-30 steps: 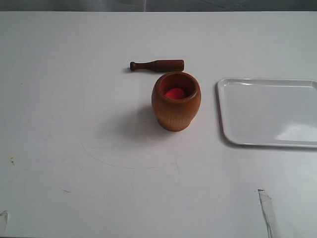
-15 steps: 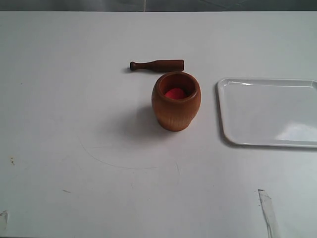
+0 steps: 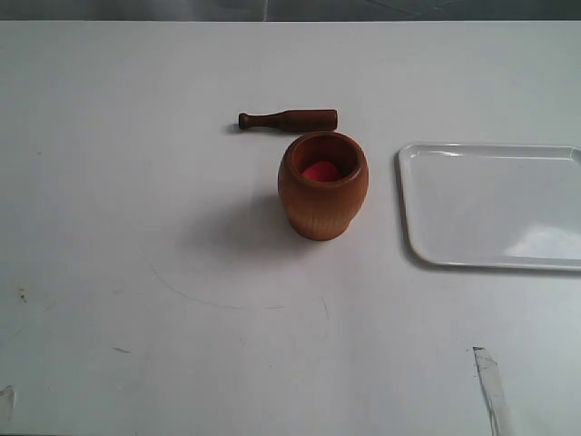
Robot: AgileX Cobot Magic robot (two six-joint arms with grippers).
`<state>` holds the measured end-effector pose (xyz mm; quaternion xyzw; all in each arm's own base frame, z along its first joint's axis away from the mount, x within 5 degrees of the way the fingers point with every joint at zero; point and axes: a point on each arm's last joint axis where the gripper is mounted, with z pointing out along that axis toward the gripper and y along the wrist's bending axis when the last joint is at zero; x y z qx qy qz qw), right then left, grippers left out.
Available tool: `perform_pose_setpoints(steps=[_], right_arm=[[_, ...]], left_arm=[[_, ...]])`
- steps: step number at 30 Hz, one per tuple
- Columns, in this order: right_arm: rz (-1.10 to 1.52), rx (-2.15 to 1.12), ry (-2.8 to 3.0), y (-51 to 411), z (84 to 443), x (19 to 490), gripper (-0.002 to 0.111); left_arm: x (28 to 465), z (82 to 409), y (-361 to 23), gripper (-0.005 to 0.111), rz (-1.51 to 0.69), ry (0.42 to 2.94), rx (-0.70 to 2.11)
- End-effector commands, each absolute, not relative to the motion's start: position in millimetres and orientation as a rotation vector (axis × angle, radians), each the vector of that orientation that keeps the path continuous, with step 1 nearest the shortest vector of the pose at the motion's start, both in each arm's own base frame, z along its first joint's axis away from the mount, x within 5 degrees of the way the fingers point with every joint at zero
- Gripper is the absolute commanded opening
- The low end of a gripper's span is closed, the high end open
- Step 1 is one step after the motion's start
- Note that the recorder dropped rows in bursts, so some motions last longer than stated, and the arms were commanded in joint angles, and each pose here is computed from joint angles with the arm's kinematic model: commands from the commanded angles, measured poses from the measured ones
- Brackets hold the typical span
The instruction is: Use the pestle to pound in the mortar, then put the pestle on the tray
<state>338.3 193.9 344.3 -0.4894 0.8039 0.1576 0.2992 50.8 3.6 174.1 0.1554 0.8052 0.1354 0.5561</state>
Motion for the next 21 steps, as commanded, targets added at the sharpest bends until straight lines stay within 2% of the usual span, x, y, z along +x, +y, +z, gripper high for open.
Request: perform_pose_setpoints(steps=[1, 10, 18, 21], right_arm=[[0.244, -1.516, 2.052, 245, 317, 363, 0.000], [0.290, -1.798, 1.928, 324, 241, 396, 0.000], [0.307, -1.835, 1.979, 341, 182, 409, 0.000], [0.315, -1.876, 1.997, 341, 167, 409, 0.009]], left_arm=[[51, 174, 3, 0.000, 0.302, 1.897, 0.361], [51, 174, 3, 0.000, 0.302, 1.897, 0.361], [51, 174, 3, 0.000, 0.302, 1.897, 0.361], [51, 174, 3, 0.000, 0.302, 1.897, 0.361]])
